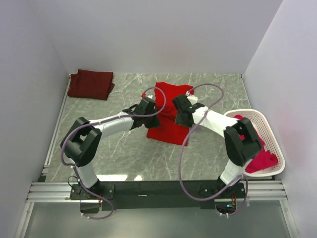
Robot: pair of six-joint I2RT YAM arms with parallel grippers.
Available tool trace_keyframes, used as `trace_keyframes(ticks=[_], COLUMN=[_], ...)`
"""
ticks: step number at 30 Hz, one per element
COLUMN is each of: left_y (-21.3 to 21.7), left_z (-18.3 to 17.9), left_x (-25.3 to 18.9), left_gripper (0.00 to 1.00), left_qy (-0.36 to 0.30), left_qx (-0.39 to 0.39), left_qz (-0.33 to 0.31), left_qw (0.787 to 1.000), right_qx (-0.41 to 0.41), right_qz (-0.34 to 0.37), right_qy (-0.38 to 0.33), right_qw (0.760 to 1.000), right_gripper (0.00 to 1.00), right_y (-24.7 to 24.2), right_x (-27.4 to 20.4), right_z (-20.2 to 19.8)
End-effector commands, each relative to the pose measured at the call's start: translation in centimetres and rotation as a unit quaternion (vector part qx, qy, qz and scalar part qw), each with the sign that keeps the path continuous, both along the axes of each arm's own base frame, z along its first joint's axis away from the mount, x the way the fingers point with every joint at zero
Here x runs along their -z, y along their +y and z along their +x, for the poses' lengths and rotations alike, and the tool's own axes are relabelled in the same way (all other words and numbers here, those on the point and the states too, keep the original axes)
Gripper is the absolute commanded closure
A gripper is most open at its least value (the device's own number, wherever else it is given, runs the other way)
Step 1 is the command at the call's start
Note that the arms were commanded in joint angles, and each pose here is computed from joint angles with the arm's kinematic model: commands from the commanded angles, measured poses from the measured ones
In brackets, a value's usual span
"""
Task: Fold and stack the t-shirts
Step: Fold the tshirt
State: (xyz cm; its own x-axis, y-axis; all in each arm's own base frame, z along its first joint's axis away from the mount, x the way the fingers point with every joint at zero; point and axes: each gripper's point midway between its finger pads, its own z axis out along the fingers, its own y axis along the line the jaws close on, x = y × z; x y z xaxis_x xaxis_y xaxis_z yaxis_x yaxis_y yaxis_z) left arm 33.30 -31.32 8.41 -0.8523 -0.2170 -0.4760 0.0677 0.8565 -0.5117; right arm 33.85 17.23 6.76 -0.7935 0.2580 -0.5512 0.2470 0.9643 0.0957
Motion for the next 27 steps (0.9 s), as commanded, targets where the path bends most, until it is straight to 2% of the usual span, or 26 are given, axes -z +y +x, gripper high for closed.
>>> trace_keyframes(ticks=[1,6,12,17,21,22,24,25,27], left_y=[-0.4,2.0,3.0,2.6,2.0,2.0,2.0,2.4,2.9], left_z=[-0.7,-2.5,-5.1,-5.9,-4.9,-4.7,-3.9,-3.4,-3.4], left_x=[1.8,5.3,8.0,8.1,4.9,3.4,1.2,0.0,-0.7], left_gripper=[0.98,0.99,0.99,0.99,0.99,0.9,0.81,0.71,0.63], left_qy=[0.011,0.031,0.061,0.06,0.026,0.014,-0.008,-0.02,-0.017], left_qx=[-0.006,-0.052,-0.06,-0.06,-0.053,-0.051,-0.055,-0.063,-0.067], left_qz=[0.005,0.042,0.061,0.055,0.038,0.033,0.031,0.029,0.03], left_qw=[1.0,0.997,0.994,0.995,0.998,0.998,0.998,0.997,0.997], right_qx=[0.006,0.008,0.008,0.0,0.005,0.007,0.015,0.021,0.033], right_qz=[-0.011,-0.023,-0.037,-0.04,-0.04,-0.037,-0.024,-0.031,-0.022], right_qy=[-0.005,-0.003,-0.013,-0.012,-0.017,-0.023,-0.052,-0.043,-0.046], right_qw=[1.0,1.0,0.999,0.999,0.999,0.999,0.998,0.998,0.998], right_gripper=[0.5,0.51,0.51,0.51,0.51,0.5,0.49,0.49,0.48], right_y=[0.5,0.4,0.7,1.4,0.8,0.6,0.1,-0.8,-2.1], right_x=[0.7,1.2,0.0,0.0,-0.8,-1.4,-4.3,-3.8,-4.6], right_z=[2.8,5.5,8.8,11.1,11.0,10.8,10.1,8.8,6.2])
